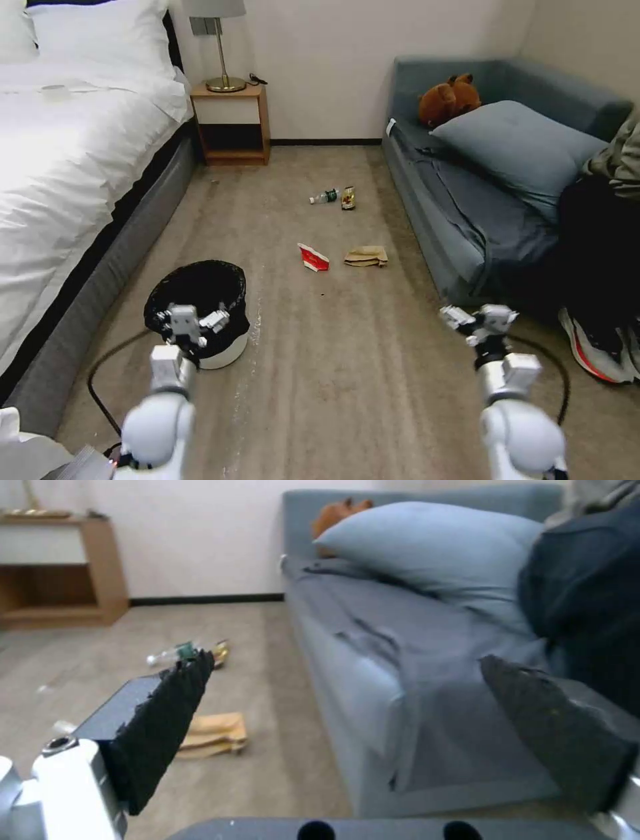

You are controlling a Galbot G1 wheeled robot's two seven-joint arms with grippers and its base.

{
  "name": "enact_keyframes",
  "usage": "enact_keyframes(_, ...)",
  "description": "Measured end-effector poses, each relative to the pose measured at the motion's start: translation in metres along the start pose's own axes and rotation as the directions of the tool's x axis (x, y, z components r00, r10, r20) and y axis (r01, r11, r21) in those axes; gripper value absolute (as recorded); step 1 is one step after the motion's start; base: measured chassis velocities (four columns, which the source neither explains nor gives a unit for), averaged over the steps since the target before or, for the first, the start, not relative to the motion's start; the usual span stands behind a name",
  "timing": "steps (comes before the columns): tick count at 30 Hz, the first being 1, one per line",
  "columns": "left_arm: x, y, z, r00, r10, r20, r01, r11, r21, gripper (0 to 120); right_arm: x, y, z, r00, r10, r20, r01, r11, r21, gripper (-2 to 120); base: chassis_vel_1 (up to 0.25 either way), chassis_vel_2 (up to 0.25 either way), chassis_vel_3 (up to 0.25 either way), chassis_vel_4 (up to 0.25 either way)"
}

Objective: Pick up the trash bin, then pick up the garbage on the floor and place it into the trash bin.

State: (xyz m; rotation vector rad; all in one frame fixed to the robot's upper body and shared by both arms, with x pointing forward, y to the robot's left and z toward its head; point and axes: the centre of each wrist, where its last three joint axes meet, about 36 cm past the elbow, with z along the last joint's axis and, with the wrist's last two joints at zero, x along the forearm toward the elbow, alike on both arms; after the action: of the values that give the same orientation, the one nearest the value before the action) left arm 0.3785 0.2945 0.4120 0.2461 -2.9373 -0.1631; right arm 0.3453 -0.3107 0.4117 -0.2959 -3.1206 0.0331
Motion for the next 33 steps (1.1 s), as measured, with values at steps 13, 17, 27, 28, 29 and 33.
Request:
enact_keyframes(13, 0.004, 0.007, -0.019, 0.999, -0.022, -0.046, 0.023, 1.000, 0.022, 100, -0.002, 0.008, 0.005, 1.000, -0.017, -0.001, 0.017, 1.000, 0.005, 100, 0.000, 0.000, 0.000, 0.000)
enact_keyframes(17, 0.009, 0.008, -0.015, 0.992, -0.070, -0.107, 0.073, 0.997, 0.022, 100, -0.002, 0.009, 0.006, 1.000, -0.020, 0.001, 0.020, 1.000, 0.008, 100, 0.000, 0.000, 0.000, 0.000)
enact_keyframes(27, -0.002, 0.010, -0.009, 0.930, -0.211, -0.301, 0.286, 0.930, 0.233, 100, 0.000, 0.013, 0.016, 1.000, -0.014, -0.007, 0.015, 1.000, 0.014, 100, 0.000, 0.000, 0.000, 0.000)
enact_keyframes(28, -0.008, 0.010, -0.010, 0.923, -0.219, -0.315, 0.309, 0.911, 0.272, 100, 0.000, 0.014, 0.017, 1.000, -0.015, -0.007, 0.015, 1.000, 0.015, 100, 0.000, 0.000, 0.000, 0.000)
enact_keyframes(29, -0.014, 0.011, -0.011, 0.916, -0.227, -0.330, 0.331, 0.893, 0.304, 100, 0.001, 0.014, 0.018, 1.000, -0.015, -0.007, 0.015, 1.000, 0.015, 100, 0.000, 0.000, 0.000, 0.000)
enact_keyframes(33, -0.022, 0.013, -0.010, 0.903, -0.236, -0.359, 0.364, 0.864, 0.347, 100, 0.003, 0.014, 0.019, 1.000, -0.014, -0.005, 0.015, 1.000, 0.015, 100, 0.000, 0.000, 0.000, 0.000)
